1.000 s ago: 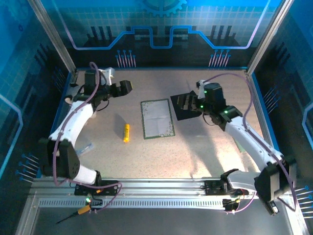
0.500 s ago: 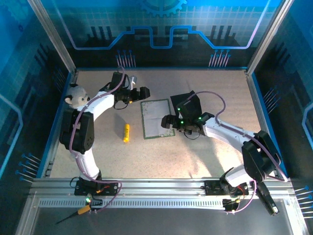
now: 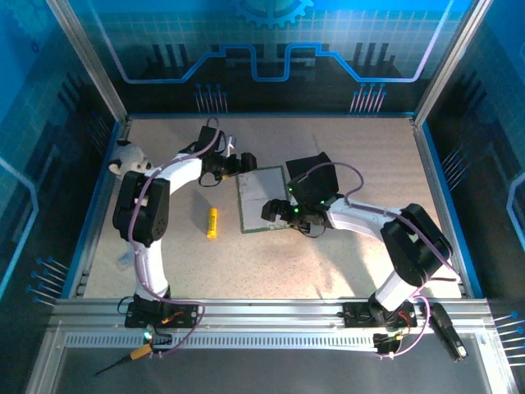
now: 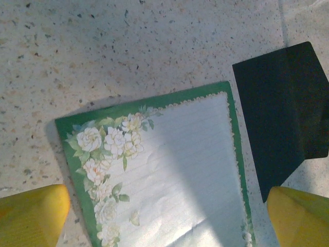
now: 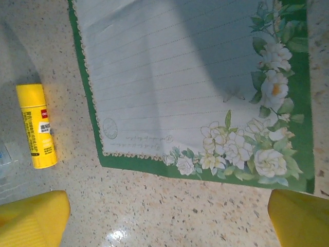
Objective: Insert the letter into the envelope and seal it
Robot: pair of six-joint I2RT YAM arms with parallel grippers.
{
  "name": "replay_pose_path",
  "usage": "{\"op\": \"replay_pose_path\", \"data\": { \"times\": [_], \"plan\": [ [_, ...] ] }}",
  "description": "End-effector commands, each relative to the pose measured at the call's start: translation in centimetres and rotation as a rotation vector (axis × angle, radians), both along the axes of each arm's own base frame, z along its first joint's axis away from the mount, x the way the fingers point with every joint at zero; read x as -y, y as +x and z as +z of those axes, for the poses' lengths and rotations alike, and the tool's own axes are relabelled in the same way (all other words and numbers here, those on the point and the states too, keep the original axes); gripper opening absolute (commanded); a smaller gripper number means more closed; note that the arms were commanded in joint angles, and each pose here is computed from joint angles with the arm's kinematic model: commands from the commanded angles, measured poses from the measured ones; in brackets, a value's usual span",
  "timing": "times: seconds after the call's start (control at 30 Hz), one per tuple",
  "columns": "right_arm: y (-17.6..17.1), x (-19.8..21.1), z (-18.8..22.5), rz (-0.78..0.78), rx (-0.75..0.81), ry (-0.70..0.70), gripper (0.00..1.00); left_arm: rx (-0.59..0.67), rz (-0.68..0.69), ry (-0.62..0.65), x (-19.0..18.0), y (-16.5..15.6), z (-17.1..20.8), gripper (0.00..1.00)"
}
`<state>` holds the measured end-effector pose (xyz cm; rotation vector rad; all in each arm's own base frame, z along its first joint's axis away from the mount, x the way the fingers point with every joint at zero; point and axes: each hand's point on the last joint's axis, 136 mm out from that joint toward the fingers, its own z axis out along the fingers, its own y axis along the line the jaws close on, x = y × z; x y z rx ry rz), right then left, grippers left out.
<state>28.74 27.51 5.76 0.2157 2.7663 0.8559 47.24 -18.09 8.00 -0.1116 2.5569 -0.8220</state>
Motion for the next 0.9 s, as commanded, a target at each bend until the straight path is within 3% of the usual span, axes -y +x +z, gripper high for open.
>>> {"op": "replay_pose_path", "data": {
  "times": [0.0, 0.37, 0.87],
  "plan": [
    [0.8, -1.5, 0.2, 0.005, -0.005, 0.047, 1.0, 0.014, 0.004, 0.016, 0.3, 1.0, 0.2, 0.99],
    [1.9, -1.5, 0.5, 0.01, 0.028, 0.021, 1.0, 0.012, -0.019, 0.088, -0.1, 1.2, -1.1, 0.99],
    [2.5, 0.2, -2.4, -0.028, -0.042, -0.026, 1.0, -0.027, -0.043, 0.134, 0.5, 1.2, -3.6, 0.99]
  ]
}}
